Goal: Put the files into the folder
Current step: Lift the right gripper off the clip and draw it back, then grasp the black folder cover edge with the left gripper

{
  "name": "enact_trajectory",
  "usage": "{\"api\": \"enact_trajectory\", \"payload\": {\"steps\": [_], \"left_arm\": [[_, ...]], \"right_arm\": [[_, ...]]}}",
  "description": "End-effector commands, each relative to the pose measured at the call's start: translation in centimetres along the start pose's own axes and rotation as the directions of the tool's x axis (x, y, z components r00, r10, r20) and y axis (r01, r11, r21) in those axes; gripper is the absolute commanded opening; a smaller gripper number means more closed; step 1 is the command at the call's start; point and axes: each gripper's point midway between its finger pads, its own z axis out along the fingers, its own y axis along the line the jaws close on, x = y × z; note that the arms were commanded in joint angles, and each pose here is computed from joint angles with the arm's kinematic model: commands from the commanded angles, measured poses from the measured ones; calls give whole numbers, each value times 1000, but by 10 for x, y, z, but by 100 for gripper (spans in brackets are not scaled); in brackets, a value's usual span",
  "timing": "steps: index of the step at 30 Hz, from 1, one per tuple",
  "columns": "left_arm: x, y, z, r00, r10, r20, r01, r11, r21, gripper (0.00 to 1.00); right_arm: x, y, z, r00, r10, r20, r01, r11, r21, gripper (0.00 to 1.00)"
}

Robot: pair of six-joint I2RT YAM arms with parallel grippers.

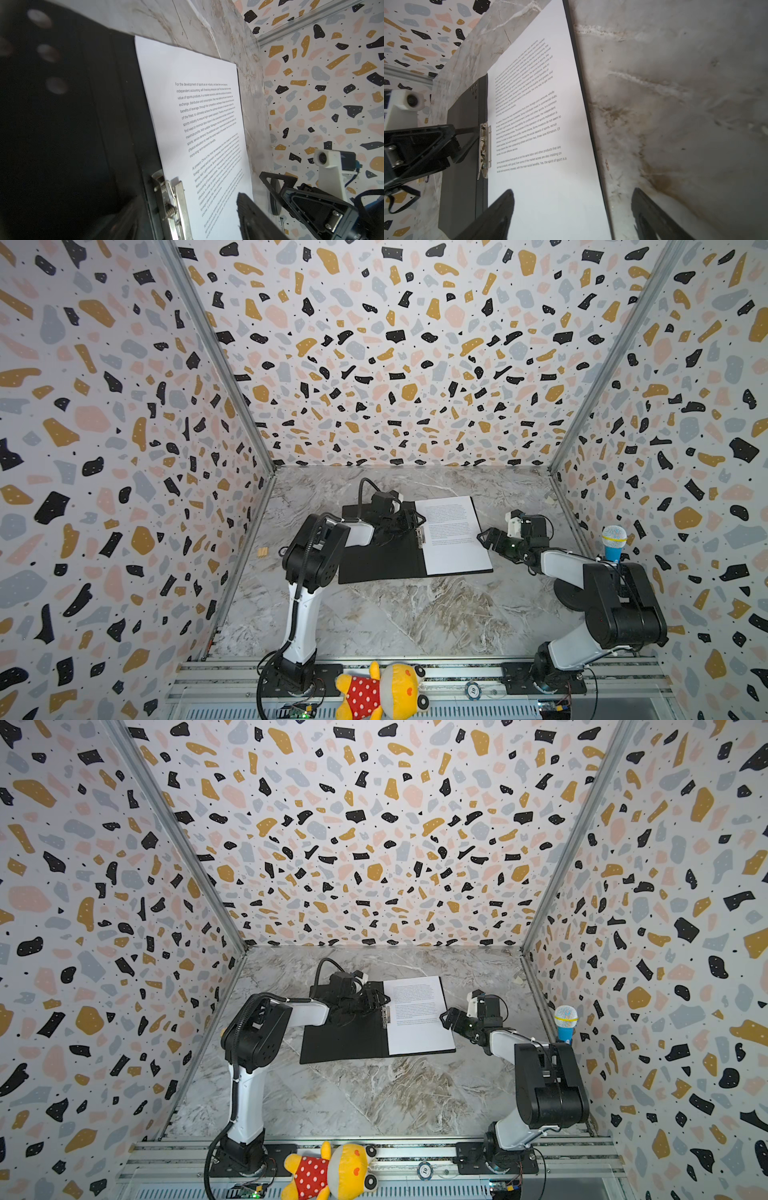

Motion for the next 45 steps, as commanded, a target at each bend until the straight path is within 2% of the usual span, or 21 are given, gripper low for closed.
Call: {"api": "enact_trajectory", "payload": {"steps": [1,5,7,18,26,34,36,41,45], "left_arm": [[5,19,-14,1000,9,6,-9,995,-100,84],[3,31,-37,999,8,34,-3,988,-154,97],[2,39,-50,999,2,54,7,984,-178,100],[5,97,-125,983,-55,175,112,936,-333,100],[6,144,-192,958,-71,278,207,841,-500,100],[14,167,-229,947,-54,317,247,753,-610,100],[19,170,-227,953,-58,299,237,757,-609,100],[39,168,-201,976,-110,188,195,824,-531,100],[51,161,-188,982,-125,139,176,874,-454,100]], "right_arm": [[3,2,5,1000,-19,-15,19,999,-31,89],[8,1,12,999,-11,-35,9,998,-57,90],[11,0,14,999,-4,-47,1,998,-69,90],[34,-4,23,993,47,-106,-59,993,-104,90],[44,-10,22,989,68,-130,-83,991,-110,89],[48,-13,22,986,77,-145,-96,987,-129,89],[48,-14,22,986,77,-146,-97,986,-135,89],[49,-13,21,984,82,-158,-106,984,-147,88],[53,-11,21,981,86,-175,-115,980,-163,86]]}}
